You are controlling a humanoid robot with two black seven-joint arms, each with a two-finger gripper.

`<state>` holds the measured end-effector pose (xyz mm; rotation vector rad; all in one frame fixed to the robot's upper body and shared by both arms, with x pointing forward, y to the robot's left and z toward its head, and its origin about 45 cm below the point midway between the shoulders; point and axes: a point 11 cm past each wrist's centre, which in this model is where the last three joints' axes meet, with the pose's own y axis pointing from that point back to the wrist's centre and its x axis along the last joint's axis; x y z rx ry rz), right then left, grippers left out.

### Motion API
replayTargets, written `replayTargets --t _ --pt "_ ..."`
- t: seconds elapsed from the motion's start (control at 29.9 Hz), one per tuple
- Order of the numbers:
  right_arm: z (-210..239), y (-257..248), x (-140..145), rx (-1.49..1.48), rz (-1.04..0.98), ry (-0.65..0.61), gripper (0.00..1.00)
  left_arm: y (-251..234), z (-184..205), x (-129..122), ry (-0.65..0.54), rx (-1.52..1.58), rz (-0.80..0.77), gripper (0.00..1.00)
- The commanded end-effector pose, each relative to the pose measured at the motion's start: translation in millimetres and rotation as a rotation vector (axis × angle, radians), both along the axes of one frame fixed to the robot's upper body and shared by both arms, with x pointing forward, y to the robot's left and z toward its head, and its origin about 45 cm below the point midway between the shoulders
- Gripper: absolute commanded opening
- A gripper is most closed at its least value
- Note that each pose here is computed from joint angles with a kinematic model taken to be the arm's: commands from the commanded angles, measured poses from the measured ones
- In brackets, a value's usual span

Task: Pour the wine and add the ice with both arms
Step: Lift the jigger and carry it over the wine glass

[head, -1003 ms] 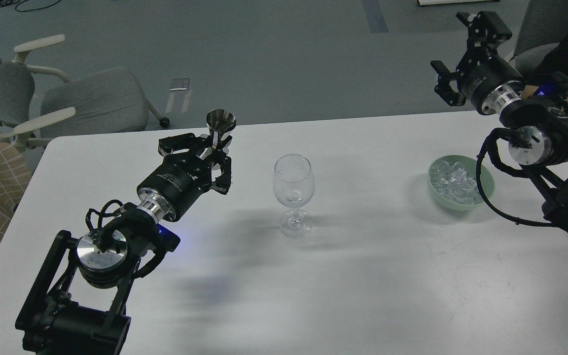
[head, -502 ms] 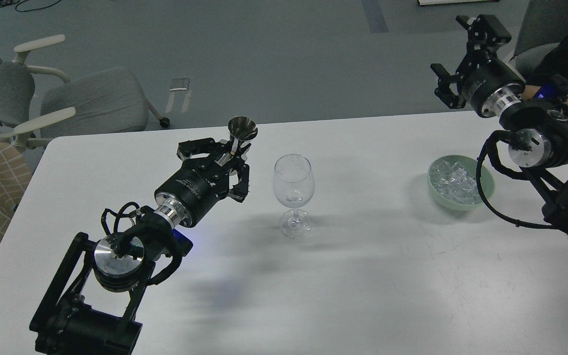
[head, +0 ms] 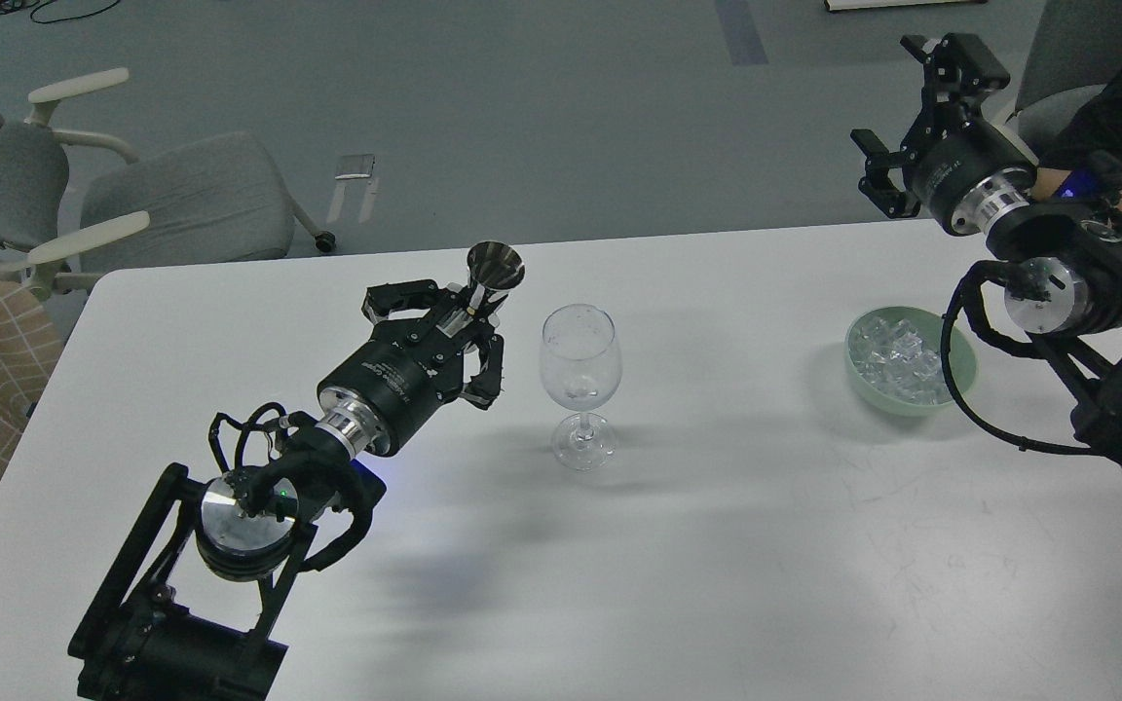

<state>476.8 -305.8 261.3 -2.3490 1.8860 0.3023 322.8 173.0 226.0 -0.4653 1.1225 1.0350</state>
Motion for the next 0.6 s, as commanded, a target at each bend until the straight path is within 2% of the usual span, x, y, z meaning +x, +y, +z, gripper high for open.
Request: replayTargets --t 0.0,0.57 --pt "-0.8 -0.1 -0.3 0.0 0.0 0.002 1.0 -4.2 -1.4 -1.8 -0.008 0.027 -0.014 0.03" --pt "-1.5 -0.3 -0.6 0.0 -0.001 0.003 1.0 -9.5 -1.4 -4.1 -0.052 0.079 -0.05 0.03"
